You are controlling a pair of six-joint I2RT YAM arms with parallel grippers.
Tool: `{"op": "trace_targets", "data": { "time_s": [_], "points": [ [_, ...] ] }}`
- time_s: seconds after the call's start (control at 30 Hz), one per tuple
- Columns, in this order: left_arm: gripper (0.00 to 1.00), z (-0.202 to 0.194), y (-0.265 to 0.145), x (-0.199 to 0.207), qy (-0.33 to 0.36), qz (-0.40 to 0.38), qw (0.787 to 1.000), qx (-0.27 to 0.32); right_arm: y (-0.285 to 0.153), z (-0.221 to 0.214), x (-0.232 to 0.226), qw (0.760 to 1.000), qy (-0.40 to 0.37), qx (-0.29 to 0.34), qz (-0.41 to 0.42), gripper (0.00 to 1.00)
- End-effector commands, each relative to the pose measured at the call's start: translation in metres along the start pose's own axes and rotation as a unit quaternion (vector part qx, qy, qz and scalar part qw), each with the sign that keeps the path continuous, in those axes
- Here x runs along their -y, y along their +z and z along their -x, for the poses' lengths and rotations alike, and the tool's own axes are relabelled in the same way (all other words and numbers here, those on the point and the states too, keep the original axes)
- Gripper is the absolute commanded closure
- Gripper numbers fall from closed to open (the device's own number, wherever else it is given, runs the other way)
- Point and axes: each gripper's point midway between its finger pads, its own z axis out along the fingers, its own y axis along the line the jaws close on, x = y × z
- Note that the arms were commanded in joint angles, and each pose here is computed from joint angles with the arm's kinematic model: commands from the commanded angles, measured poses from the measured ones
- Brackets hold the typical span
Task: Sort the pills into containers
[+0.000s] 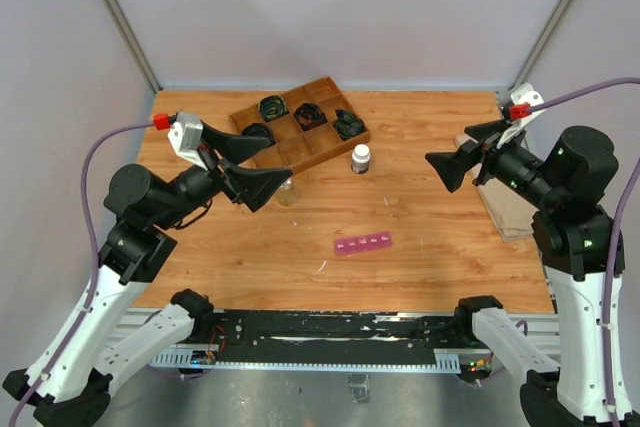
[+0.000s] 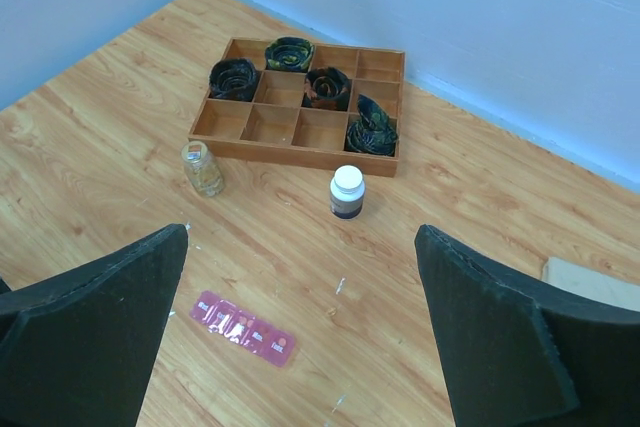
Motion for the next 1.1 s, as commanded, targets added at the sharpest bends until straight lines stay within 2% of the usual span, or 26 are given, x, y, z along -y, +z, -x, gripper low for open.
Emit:
{"op": "trace_targets", "data": {
  "time_s": [0.0, 1.07],
  "points": [
    [0.01, -0.003, -0.006, 0.004, 0.001, -0.010, 1.000, -0.001, -0.009, 0.015, 0.005, 1.000, -0.009, 0.021, -0.019, 0.02],
    [0.01, -0.045, -0.003, -0.016, 0.014, -0.002, 0.999, -0.030, -0.007, 0.000, 0.018, 0.999, -0.018, 0.009, -0.036, 0.02]
  ]
}}
